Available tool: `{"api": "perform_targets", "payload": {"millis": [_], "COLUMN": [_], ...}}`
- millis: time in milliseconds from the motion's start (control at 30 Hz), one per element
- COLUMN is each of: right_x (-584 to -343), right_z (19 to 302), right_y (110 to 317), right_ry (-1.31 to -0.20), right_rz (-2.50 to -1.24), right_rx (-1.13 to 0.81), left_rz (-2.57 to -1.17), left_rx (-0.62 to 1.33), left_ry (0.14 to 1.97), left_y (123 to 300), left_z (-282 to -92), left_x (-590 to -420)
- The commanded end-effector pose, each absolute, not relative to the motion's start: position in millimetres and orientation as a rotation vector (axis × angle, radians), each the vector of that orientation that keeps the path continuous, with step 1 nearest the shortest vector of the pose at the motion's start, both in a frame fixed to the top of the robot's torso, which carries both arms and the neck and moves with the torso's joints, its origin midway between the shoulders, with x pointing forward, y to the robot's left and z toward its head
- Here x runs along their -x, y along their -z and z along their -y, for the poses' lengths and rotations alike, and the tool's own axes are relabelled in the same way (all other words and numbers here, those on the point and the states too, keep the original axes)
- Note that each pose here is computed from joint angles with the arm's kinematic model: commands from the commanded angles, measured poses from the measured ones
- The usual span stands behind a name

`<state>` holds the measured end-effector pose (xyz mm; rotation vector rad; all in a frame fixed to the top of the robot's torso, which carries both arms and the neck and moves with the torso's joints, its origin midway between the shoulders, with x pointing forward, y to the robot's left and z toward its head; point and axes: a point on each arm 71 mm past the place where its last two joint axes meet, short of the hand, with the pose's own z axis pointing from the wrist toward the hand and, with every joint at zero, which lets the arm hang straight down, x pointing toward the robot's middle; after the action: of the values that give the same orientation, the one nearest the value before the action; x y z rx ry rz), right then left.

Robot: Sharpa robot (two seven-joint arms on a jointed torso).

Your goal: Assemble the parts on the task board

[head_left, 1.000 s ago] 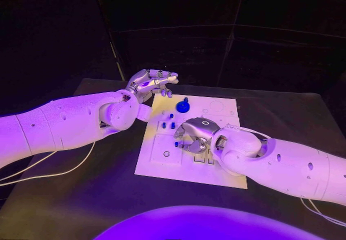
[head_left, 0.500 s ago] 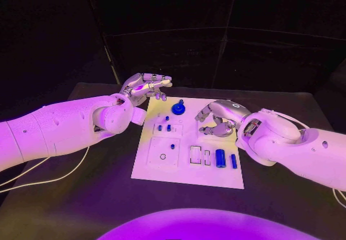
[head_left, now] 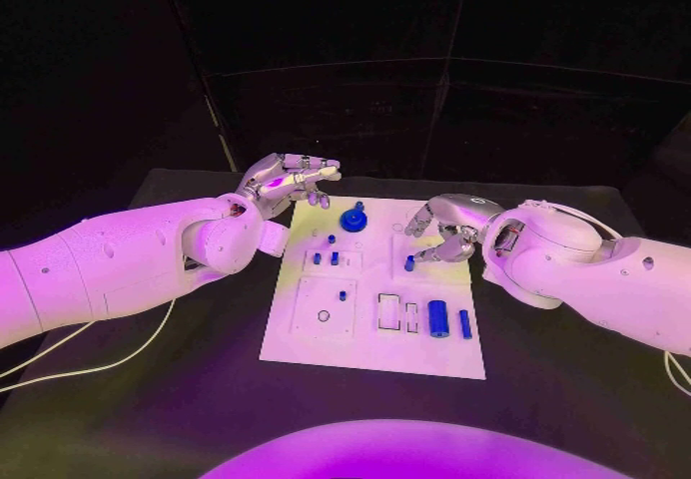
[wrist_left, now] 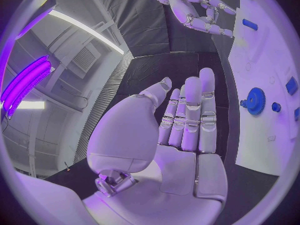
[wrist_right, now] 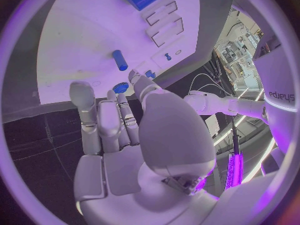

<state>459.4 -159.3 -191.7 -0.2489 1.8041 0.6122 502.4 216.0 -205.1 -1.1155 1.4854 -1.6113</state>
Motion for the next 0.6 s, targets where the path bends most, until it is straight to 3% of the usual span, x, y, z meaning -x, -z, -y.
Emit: {"api": "perform_targets", "payload": {"millis": [33,600], "right_x": [-459,-461], "right_z": [156,143], "right_y": [197,208], "right_ry": [-0.571,-0.557], "right_rz": [-1.869,-1.926], "right_rx": [0.322,0.360], "left_rz": [-1.486,-1.486], "left_rx": [1.111,1.108], "left_ry": [1.631,1.637], "left_y": [203.8,204.0], "left_z": [-214.5,-212.5], "left_x": [-502.6,-503.2]}}
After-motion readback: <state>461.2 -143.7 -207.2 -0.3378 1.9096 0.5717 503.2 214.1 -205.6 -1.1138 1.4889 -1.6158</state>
